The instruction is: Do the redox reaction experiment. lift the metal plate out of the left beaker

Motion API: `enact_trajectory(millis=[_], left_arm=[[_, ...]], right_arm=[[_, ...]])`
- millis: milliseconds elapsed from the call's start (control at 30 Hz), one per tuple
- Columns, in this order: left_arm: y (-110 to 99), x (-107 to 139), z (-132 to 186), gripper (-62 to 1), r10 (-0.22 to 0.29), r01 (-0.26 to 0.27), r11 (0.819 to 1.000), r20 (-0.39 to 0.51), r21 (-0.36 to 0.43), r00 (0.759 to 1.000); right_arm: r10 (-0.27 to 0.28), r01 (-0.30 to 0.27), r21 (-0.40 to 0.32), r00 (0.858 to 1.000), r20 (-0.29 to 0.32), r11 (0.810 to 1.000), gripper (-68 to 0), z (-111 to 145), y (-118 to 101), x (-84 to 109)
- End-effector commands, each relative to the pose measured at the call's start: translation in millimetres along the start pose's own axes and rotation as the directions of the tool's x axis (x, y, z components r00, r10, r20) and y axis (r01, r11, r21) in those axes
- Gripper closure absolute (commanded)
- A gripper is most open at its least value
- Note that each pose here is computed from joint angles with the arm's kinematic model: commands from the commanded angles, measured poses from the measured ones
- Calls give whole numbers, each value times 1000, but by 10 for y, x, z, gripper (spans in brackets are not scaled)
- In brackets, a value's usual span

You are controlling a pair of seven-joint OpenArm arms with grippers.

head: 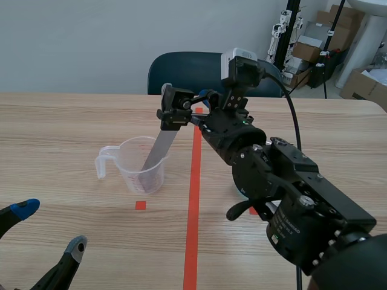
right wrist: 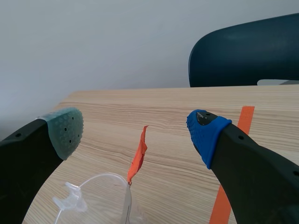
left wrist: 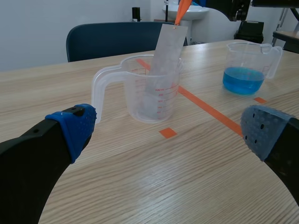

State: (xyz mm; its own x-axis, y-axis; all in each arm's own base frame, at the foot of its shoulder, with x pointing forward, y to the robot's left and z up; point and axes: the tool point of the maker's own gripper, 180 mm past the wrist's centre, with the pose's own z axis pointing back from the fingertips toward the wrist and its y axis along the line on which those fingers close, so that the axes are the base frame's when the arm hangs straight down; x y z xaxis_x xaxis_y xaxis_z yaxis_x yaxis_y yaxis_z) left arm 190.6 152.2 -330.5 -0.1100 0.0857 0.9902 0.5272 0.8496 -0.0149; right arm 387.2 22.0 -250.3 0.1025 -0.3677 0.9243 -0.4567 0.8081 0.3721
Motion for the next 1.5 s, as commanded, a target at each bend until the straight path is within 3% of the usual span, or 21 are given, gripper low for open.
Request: enact_trajectory(millis=[0,867,1067,1467], left_arm=[[7,78,-59,-623,-1,1,1000,39,3,999],[7,78,-59,-623,-1,1,1000,39,3,999],[7,78,-59,-623,-1,1,1000,39,3,999],[7,78,-59,-623,-1,1,1000,39,3,999]], right_arm=[[6,-7,23,998,59,1000,-462,-85,54,216],[-3,3,6,1000,-29,1000,-432,-114,65,54],[-3,3,6,998,-58,1000,-365,-111,64,1],[-3,3,6,998,-58,1000,-193,-111,62,2]])
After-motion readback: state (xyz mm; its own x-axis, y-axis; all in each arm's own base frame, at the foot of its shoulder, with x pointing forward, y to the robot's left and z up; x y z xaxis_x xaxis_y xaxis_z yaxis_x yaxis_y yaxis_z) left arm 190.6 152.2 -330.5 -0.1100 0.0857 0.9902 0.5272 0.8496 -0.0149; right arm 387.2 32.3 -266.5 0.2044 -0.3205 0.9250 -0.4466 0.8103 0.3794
